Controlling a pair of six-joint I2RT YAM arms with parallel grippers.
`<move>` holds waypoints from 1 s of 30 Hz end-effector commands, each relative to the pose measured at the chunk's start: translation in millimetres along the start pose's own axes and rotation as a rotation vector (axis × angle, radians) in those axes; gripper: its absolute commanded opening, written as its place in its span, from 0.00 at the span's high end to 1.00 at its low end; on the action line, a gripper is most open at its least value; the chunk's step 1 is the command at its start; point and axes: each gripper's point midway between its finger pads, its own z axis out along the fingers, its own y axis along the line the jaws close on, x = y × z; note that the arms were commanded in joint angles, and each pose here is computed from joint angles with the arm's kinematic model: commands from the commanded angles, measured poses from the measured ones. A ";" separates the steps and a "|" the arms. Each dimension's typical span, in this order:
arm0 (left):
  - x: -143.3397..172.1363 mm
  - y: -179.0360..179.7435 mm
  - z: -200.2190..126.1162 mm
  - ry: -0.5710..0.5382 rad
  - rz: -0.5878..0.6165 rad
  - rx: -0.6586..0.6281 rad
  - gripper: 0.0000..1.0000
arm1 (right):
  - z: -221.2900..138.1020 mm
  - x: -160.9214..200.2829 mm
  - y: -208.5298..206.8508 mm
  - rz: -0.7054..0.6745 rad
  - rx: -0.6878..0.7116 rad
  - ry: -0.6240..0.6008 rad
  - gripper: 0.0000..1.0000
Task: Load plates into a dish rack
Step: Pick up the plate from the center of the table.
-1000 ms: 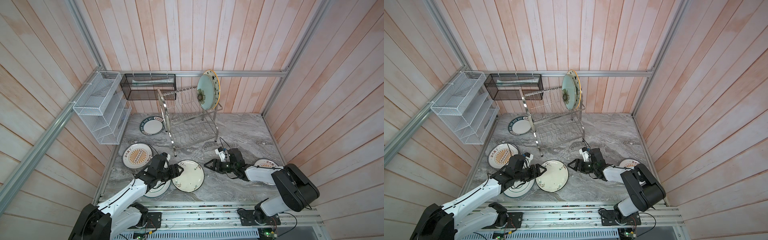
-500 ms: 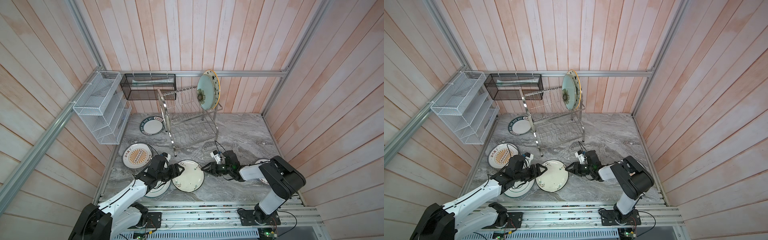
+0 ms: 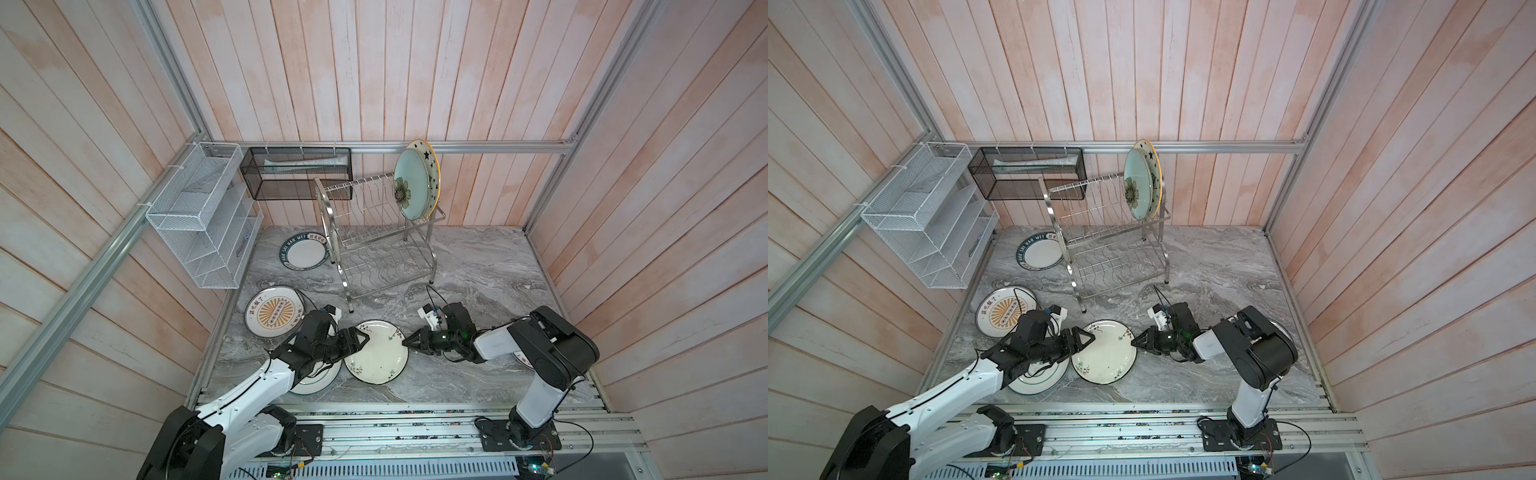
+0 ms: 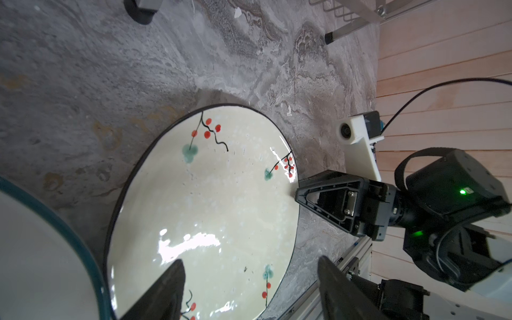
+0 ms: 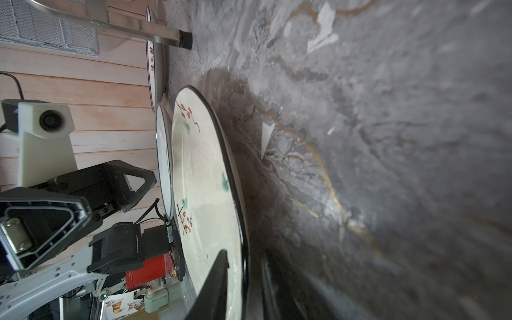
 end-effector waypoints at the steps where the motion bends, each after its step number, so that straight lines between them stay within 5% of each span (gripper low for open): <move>1: -0.1 -3.2 -0.5 -0.004 -0.001 0.027 0.24 | 4.2 -2.4 4.8 -0.014 -0.020 0.011 0.77; 8: -2.4 -5.7 -0.8 -0.006 0.008 0.029 0.24 | 6.9 -5.3 3.9 -0.015 -0.012 0.009 0.77; 25: -3.3 -5.6 1.7 0.000 0.022 0.017 0.24 | 12.4 -3.7 -0.7 -0.012 0.001 0.025 1.00; 30: -5.6 -8.7 1.8 -0.003 0.032 0.020 0.24 | 8.5 -5.9 -1.0 -0.015 0.011 0.013 1.00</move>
